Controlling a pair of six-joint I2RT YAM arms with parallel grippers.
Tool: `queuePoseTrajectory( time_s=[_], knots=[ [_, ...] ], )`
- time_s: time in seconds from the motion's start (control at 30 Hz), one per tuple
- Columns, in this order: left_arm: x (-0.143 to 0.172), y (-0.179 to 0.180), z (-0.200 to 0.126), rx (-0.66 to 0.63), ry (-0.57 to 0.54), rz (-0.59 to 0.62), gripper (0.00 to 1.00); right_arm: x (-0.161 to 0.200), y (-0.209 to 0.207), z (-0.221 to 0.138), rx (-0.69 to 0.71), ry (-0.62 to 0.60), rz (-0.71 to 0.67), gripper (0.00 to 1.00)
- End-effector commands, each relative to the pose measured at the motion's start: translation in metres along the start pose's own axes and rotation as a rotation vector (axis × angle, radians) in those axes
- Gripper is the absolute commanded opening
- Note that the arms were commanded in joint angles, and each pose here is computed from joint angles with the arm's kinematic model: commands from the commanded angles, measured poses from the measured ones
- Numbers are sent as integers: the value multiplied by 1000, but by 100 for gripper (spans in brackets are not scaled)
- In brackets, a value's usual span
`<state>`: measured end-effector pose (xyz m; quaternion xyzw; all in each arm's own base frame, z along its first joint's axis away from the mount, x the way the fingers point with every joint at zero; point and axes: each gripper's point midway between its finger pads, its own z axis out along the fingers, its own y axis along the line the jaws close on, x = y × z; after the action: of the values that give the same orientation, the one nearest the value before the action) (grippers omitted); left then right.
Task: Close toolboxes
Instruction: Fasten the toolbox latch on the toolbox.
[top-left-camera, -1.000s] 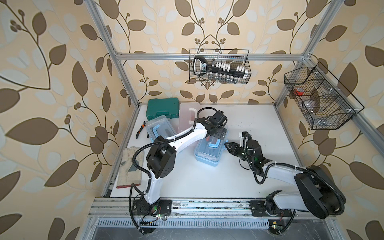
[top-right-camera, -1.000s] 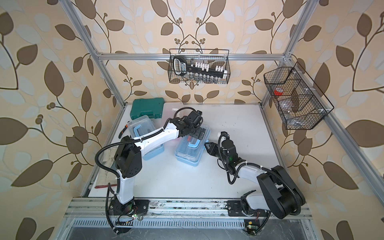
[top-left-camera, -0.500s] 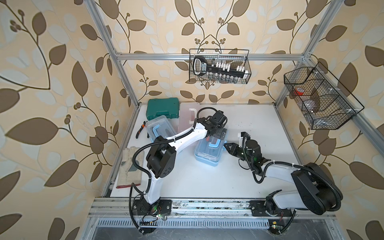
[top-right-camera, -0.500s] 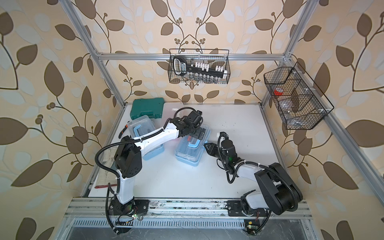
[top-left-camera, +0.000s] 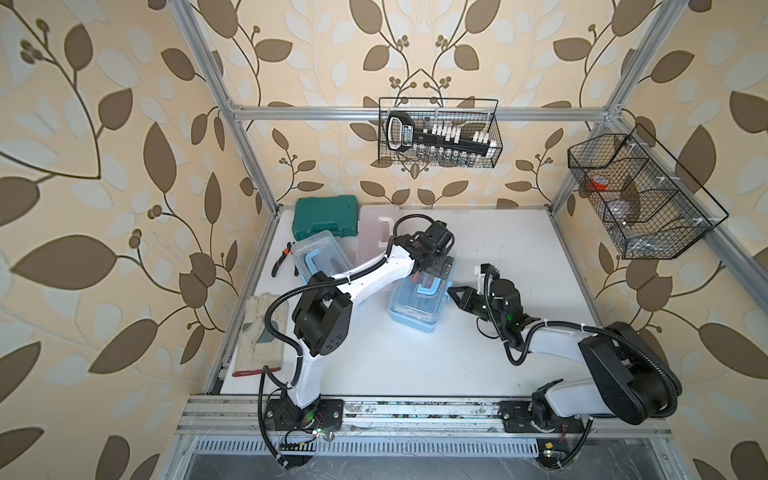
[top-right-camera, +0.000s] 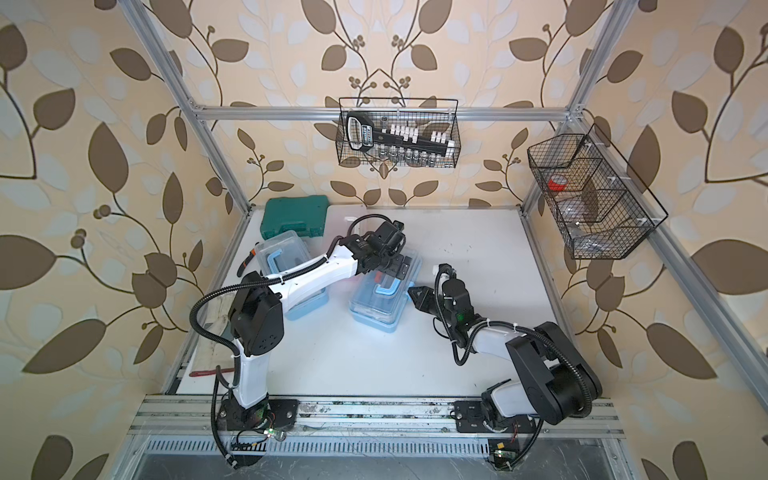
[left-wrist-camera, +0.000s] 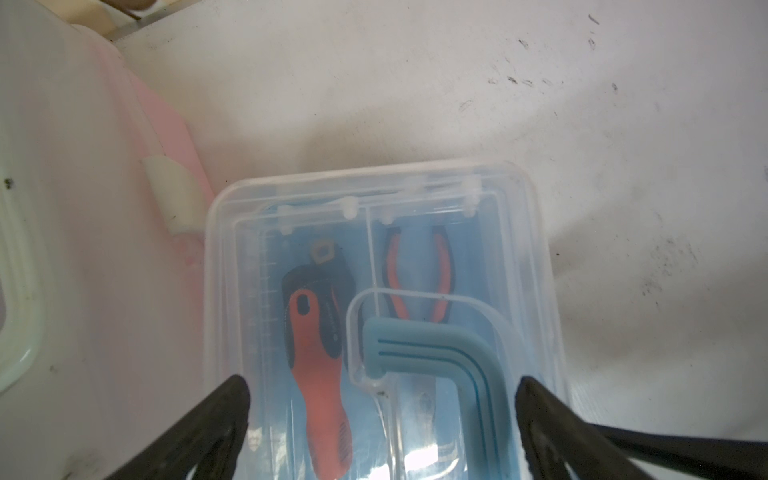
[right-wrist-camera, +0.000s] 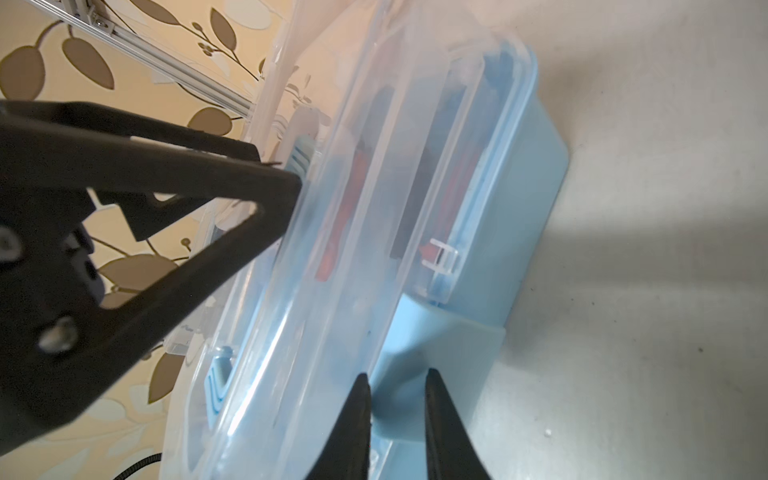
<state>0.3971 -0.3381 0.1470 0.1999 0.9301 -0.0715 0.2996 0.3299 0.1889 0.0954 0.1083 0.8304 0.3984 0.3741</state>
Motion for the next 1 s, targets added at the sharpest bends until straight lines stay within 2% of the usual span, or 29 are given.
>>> queuePoseTrajectory(
  time_s=[0.0, 0.2, 0.33, 0.5, 0.7, 0.97],
  knots=[
    [98, -10, 35, 46, 351, -16, 99, 3, 9, 8, -35, 28, 5, 19],
    [101, -10, 36, 44, 358, -14, 99, 7, 7, 12, -39, 46, 18, 20],
    [103, -8, 35, 37, 359, -13, 99, 7, 1, 9, -14, 35, 28, 26],
    [104, -7, 34, 33, 357, -14, 99, 2, -6, 1, 12, 6, 32, 29],
    [104, -7, 34, 32, 360, -17, 99, -2, -12, -7, 30, -14, 32, 29],
    [108, -5, 33, 27, 365, -21, 99, 7, -25, -7, 71, 8, 45, 24]
  ],
)
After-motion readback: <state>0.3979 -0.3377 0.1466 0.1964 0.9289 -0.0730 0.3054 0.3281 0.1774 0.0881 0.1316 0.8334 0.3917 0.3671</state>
